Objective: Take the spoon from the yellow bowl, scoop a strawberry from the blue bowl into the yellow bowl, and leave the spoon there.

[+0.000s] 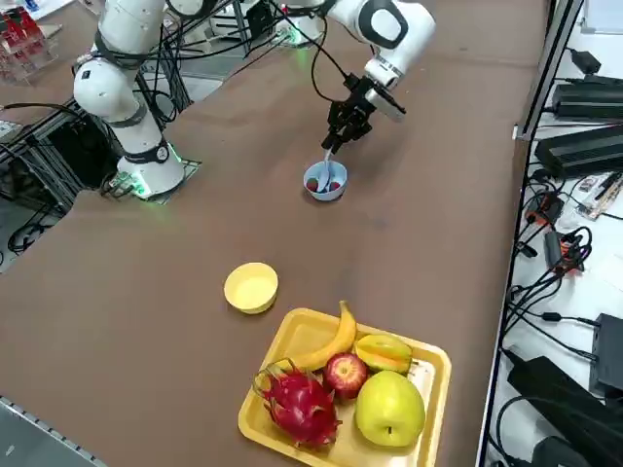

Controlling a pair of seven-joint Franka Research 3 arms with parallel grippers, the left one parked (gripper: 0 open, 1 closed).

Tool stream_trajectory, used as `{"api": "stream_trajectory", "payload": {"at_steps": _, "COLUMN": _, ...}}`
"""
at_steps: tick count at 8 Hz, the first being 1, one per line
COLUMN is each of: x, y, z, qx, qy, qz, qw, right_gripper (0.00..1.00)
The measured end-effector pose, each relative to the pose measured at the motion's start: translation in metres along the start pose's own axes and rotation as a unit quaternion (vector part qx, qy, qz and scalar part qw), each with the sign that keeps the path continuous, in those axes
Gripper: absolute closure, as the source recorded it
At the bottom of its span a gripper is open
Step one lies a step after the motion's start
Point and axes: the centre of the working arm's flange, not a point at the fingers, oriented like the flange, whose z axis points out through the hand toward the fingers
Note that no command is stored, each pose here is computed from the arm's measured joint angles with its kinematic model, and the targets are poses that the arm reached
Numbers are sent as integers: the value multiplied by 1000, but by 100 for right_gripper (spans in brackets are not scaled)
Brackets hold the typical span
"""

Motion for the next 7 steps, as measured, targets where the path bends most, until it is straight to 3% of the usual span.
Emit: {"api": "stream_trajectory", "payload": {"at_steps": 7, "x": -19, "y": -13, "z": 9, "qx": -20, "qy": 1, "qz": -10, "qw": 1000, "right_gripper": 88}}
